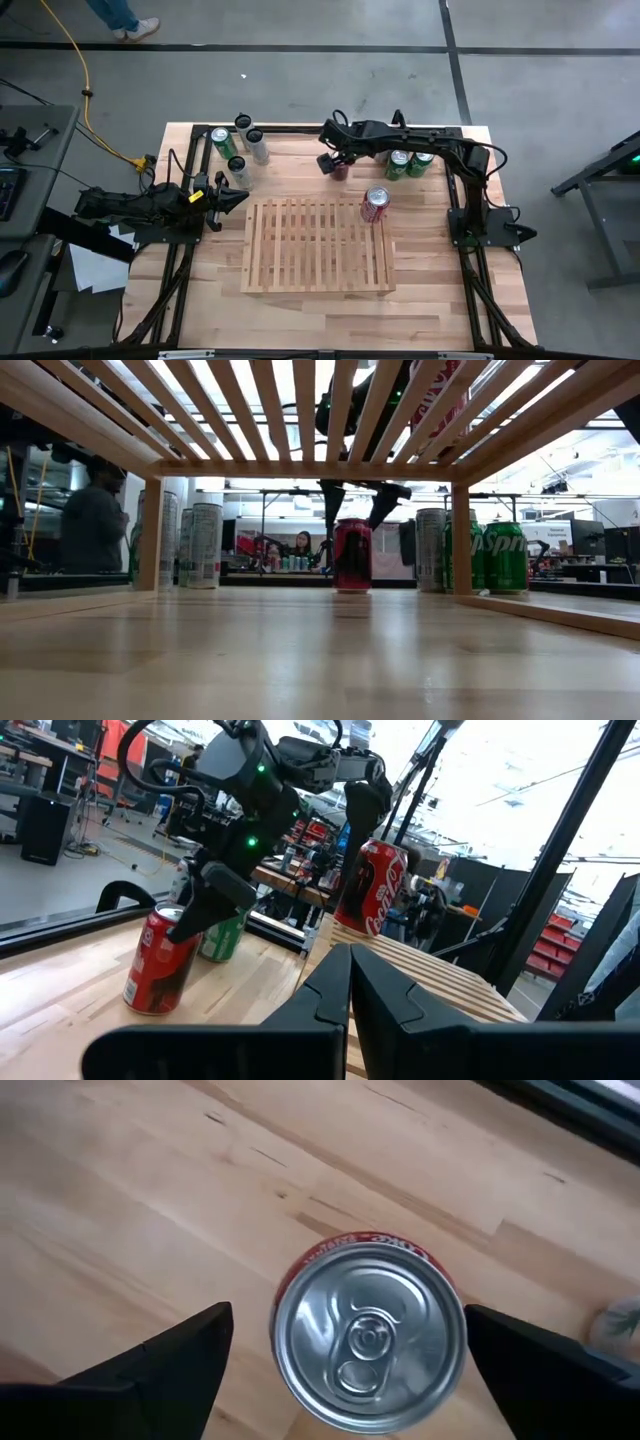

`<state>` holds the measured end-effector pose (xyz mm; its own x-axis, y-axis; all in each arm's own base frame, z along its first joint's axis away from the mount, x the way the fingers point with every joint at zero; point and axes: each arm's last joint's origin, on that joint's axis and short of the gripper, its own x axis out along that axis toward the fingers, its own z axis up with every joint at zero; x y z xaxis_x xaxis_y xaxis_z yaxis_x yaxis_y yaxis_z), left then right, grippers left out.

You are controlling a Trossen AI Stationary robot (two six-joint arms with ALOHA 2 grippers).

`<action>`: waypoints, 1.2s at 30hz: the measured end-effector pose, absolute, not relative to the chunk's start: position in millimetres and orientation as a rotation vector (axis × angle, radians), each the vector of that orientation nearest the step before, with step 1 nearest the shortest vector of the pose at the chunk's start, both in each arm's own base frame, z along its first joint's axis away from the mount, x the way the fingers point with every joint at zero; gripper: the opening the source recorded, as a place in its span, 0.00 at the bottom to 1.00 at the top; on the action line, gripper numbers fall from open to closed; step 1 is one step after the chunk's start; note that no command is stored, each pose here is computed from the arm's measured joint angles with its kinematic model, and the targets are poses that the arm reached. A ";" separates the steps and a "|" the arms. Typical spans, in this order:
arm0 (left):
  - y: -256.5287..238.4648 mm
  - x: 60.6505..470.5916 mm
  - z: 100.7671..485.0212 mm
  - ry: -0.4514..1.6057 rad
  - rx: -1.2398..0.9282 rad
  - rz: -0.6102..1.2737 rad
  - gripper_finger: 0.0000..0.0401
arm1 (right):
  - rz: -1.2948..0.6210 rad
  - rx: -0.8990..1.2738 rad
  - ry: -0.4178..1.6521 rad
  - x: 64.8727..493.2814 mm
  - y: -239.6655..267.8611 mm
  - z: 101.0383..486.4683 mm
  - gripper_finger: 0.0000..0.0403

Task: Place canned beverage on shelf
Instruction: Put the red-white soda can on the shelf aligned with the other red-white soda can

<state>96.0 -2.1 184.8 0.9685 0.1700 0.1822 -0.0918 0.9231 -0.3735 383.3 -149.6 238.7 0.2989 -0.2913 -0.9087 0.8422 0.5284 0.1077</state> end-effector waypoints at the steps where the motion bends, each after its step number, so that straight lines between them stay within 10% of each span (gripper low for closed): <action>1: -2.1 96.0 184.8 -0.214 -0.372 0.136 0.01 | -0.822 0.649 1.000 383.3 -149.6 238.7 0.91; 10: -2.1 96.0 184.8 -0.214 -0.372 0.136 0.01 | -0.585 0.429 1.093 384.7 -148.2 239.6 0.66; 22: -2.1 96.0 184.8 -0.214 -0.372 0.136 0.01 | -0.039 -0.095 1.308 368.7 -135.2 246.6 0.66; 36: -2.1 96.0 184.8 -0.214 -0.372 0.135 0.01 | -0.088 -0.014 1.317 366.0 -137.3 247.1 0.72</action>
